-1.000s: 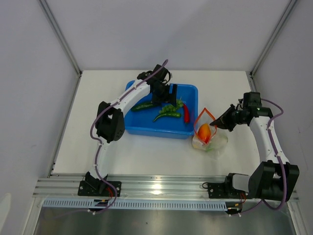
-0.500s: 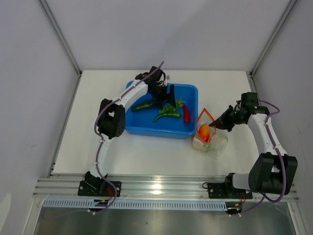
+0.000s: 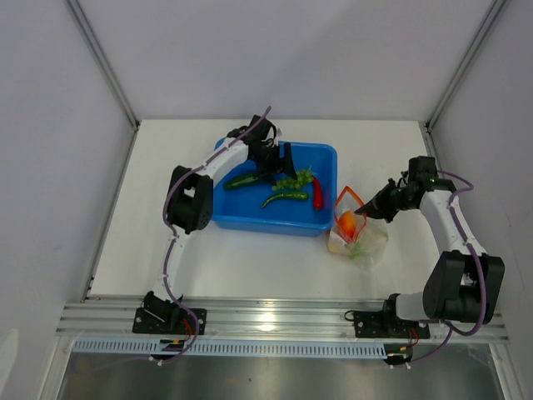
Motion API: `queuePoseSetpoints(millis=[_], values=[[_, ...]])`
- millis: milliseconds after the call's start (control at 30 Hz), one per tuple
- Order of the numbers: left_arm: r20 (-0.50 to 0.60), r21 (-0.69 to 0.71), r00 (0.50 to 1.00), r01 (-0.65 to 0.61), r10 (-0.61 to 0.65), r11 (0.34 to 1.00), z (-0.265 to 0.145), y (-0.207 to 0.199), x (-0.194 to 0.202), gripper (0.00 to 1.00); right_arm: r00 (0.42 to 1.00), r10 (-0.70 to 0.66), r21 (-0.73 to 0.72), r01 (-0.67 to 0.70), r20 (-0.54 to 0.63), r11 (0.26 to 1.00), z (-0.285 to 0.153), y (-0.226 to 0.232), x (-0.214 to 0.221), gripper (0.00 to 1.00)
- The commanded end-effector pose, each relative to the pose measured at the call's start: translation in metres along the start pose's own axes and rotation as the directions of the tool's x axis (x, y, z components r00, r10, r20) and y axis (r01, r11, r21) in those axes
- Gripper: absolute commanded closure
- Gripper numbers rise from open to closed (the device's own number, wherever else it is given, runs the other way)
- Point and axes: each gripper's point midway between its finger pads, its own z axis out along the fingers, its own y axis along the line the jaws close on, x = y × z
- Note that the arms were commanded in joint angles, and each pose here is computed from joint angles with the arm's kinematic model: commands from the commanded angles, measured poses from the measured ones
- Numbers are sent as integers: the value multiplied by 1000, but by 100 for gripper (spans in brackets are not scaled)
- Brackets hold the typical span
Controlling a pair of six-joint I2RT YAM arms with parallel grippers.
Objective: Place the food in the zip-top bag and seal the zipper
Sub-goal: Pick up the fake fruit from the bin.
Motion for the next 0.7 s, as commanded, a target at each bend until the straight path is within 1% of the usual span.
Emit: queuePoseSetpoints(millis=[0, 67, 100, 133, 167, 200, 233, 367, 500, 667], values=[[131, 16, 991, -7, 5, 1000, -13, -11, -26, 14, 1000, -2, -8, 2, 15, 1000, 1, 2, -5, 100], [176, 13, 984, 5, -7, 1000, -14, -13, -37, 14, 1000, 1, -5, -1, 9, 1000, 2, 1, -5, 100], [175, 5, 984, 24, -24, 1000, -10, -9, -38, 14, 1000, -1, -6, 1, 10, 1000, 2, 1, -6, 100], [180, -10, 981, 75, -72, 997, -8, -7, -40, 14, 1000, -2, -4, 2, 10, 1000, 2, 1, -6, 100], [202, -25, 975, 101, -94, 995, -11, -8, -47, 14, 1000, -5, -2, 5, 9, 1000, 2, 1, -6, 100], [199, -27, 969, 155, -146, 988, -7, -5, -46, 14, 1000, -3, 2, 3, 5, 1000, 2, 0, -5, 100], [204, -33, 964, 181, -170, 983, -6, -4, -46, 14, 1000, -3, 3, 3, 3, 1000, 3, 0, -6, 100], [159, -10, 961, 232, -227, 973, 5, -4, -36, 14, 1000, -6, 9, 6, 1, 1000, 4, -2, -6, 100], [142, -29, 972, 195, -189, 980, 13, -5, -25, 13, 1000, -5, 18, 5, -1, 1000, 5, -5, -6, 100], [105, -2, 982, 158, -157, 987, 22, -21, -11, 12, 1000, -4, 19, 4, 1, 1000, 5, -5, -6, 100]])
